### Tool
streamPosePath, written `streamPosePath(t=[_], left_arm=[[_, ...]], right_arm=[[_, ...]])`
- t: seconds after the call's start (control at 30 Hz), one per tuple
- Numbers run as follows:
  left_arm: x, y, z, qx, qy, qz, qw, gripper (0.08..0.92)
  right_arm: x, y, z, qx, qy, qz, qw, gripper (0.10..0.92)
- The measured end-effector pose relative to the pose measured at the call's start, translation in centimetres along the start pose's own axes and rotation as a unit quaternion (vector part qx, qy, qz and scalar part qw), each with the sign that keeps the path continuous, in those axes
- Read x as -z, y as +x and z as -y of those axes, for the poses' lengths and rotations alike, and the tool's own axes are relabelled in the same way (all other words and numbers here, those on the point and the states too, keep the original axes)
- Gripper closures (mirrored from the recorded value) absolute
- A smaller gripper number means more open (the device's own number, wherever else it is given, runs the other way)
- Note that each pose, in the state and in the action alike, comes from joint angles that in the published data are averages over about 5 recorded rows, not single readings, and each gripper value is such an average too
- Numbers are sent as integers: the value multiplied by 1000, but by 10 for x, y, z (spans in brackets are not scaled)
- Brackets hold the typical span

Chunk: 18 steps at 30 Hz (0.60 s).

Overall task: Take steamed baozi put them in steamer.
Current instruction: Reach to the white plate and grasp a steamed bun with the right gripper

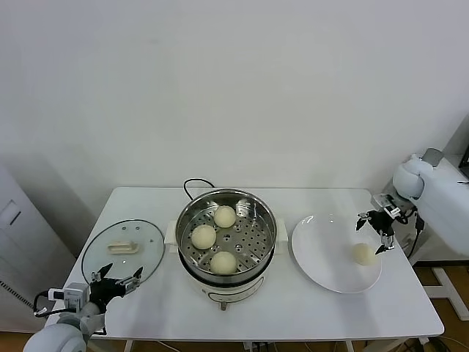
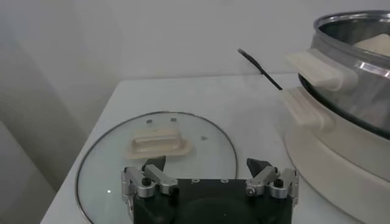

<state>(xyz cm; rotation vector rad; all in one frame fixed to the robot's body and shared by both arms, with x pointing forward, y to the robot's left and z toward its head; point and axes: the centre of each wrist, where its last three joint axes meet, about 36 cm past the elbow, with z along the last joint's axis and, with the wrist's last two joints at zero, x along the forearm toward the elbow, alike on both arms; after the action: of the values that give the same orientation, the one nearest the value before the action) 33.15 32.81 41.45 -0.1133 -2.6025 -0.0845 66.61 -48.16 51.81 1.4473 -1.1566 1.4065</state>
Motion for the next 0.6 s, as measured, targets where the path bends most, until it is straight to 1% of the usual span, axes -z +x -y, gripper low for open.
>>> streamPosePath(t=[0.3,0.4,0.5,0.6], left_arm=[[-1,0,0,1,1,-1,1000,177],[-1,0,0,2,0,-1,1000,177],[-1,0,0,2,0,-2,1000,177],[-2,1,0,3,1,-2,1000,177]], right_arm=[[-4,-33,-4,-1,-13,3,1000,200],[-4,-43,-4,-2,-17,5,1000,211],[-4,-50,-5,-3,-20,6,1000,265],[-5,-54,-6,-3,-24,5,1000,349]])
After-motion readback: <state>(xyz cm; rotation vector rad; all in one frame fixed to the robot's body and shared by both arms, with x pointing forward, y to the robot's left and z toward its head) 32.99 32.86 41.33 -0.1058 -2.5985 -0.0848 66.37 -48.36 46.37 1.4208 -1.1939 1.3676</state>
